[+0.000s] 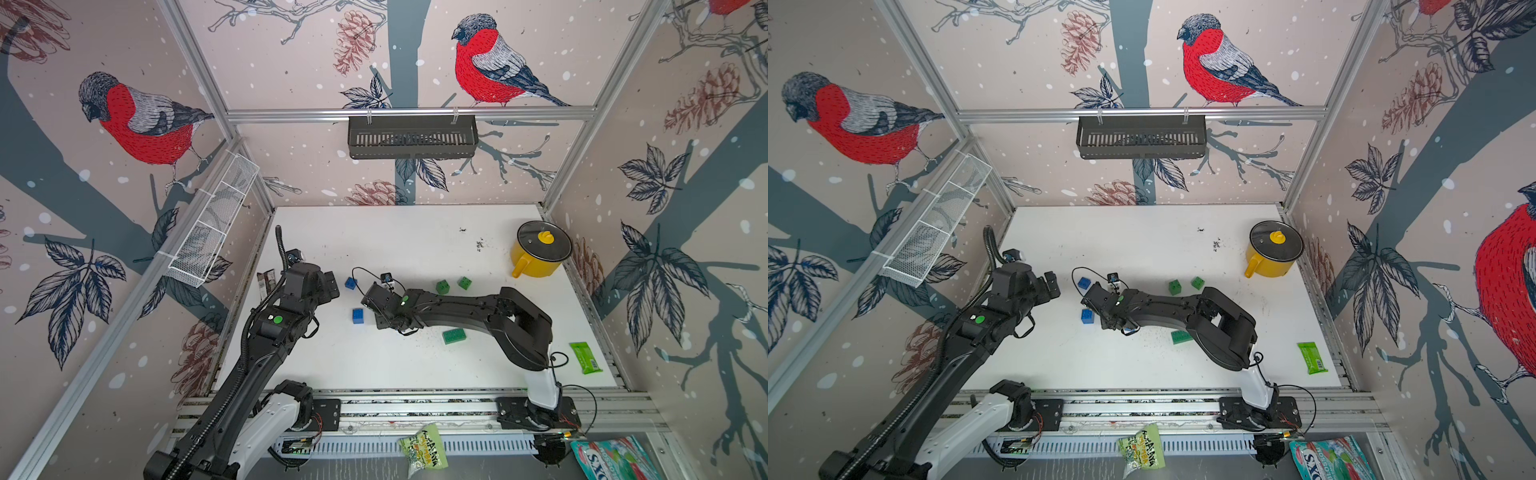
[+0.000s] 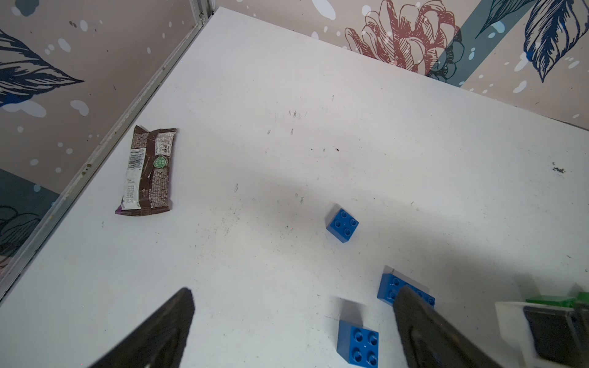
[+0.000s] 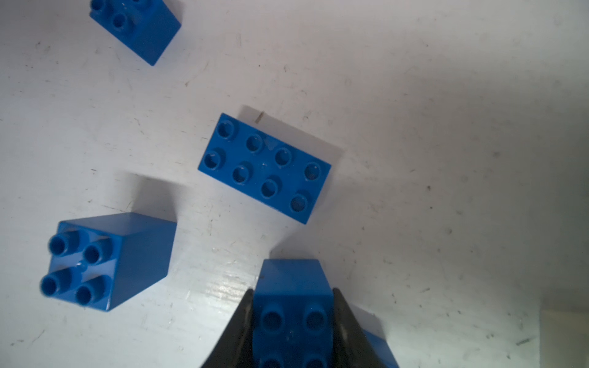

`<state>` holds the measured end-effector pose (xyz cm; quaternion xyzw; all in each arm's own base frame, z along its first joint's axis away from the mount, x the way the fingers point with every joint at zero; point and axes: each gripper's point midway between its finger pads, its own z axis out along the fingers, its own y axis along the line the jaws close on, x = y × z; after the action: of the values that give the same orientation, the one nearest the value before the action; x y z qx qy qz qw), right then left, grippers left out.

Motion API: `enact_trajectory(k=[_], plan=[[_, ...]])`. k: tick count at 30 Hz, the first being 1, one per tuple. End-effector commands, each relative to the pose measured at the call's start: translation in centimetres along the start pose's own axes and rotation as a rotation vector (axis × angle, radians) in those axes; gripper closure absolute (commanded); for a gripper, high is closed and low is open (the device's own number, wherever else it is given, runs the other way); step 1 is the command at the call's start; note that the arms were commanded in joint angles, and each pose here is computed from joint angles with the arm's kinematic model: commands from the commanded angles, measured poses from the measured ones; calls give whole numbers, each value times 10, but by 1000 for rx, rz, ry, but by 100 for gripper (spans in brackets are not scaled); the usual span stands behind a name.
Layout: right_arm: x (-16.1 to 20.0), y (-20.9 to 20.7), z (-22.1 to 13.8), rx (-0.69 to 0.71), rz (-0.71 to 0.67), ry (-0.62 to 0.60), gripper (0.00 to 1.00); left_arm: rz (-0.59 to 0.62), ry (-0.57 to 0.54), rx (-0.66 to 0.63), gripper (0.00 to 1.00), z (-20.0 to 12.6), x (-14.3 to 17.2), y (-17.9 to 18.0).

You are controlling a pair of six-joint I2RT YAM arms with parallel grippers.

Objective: Assemble the letter h with lego
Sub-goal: Place the lego brick at the center of the board.

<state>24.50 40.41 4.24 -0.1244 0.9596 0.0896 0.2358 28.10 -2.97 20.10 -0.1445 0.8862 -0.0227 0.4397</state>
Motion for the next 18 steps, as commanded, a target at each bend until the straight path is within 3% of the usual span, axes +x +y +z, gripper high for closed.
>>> enact_trajectory(k=[1, 8, 18], plan=[[1, -2, 1, 24, 14, -2, 69, -2, -21, 4, 2, 0, -5, -2], [2, 0, 2, 35, 13, 5, 61, 1, -15, 4, 2, 1, -4, -2], [0, 9, -4, 12, 0, 3, 40, 8, -8, 5, 2, 2, -3, -3]])
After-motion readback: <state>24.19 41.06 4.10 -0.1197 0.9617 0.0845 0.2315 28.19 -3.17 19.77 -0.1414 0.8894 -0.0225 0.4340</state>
